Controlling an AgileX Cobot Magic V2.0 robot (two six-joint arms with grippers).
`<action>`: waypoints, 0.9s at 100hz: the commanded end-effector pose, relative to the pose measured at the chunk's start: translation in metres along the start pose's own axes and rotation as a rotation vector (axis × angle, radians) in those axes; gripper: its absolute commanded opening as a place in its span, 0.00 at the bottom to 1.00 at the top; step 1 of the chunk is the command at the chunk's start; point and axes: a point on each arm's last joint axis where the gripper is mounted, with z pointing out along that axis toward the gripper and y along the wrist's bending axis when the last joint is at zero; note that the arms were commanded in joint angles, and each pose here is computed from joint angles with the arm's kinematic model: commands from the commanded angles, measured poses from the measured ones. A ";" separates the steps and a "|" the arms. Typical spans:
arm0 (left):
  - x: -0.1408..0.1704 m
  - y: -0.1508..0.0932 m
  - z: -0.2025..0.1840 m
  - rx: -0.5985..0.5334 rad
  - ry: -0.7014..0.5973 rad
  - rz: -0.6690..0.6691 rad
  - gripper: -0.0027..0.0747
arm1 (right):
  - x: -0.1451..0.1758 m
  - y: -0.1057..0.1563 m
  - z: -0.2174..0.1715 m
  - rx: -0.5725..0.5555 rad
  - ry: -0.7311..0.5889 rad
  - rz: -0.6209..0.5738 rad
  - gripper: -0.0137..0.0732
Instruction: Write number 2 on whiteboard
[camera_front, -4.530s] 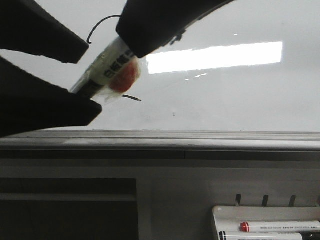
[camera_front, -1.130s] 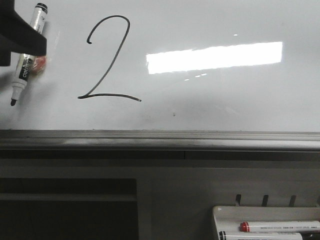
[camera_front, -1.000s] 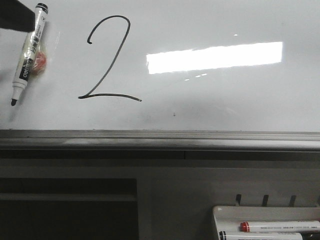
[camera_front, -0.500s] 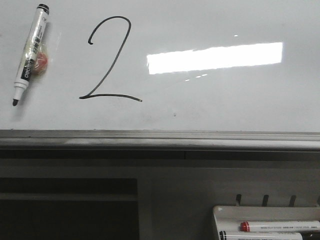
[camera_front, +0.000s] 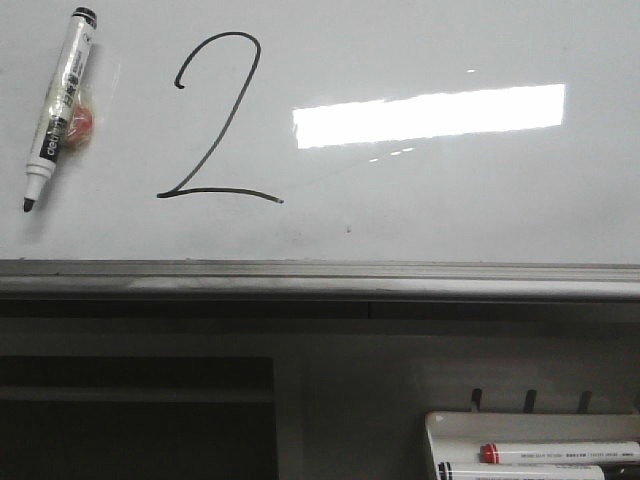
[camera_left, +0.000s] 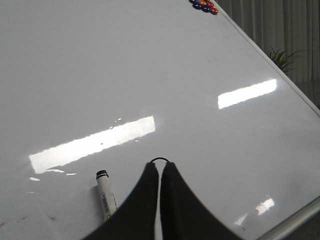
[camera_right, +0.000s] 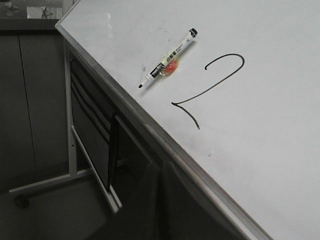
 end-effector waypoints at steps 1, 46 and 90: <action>-0.009 -0.002 0.001 0.027 -0.031 -0.013 0.01 | -0.009 -0.001 -0.007 0.012 -0.132 -0.009 0.09; -0.009 -0.002 0.001 0.027 -0.031 -0.013 0.01 | -0.002 0.000 -0.010 0.014 -0.133 -0.009 0.09; -0.009 0.005 0.000 -0.050 -0.037 -0.008 0.01 | -0.002 0.000 -0.010 0.014 -0.133 -0.009 0.09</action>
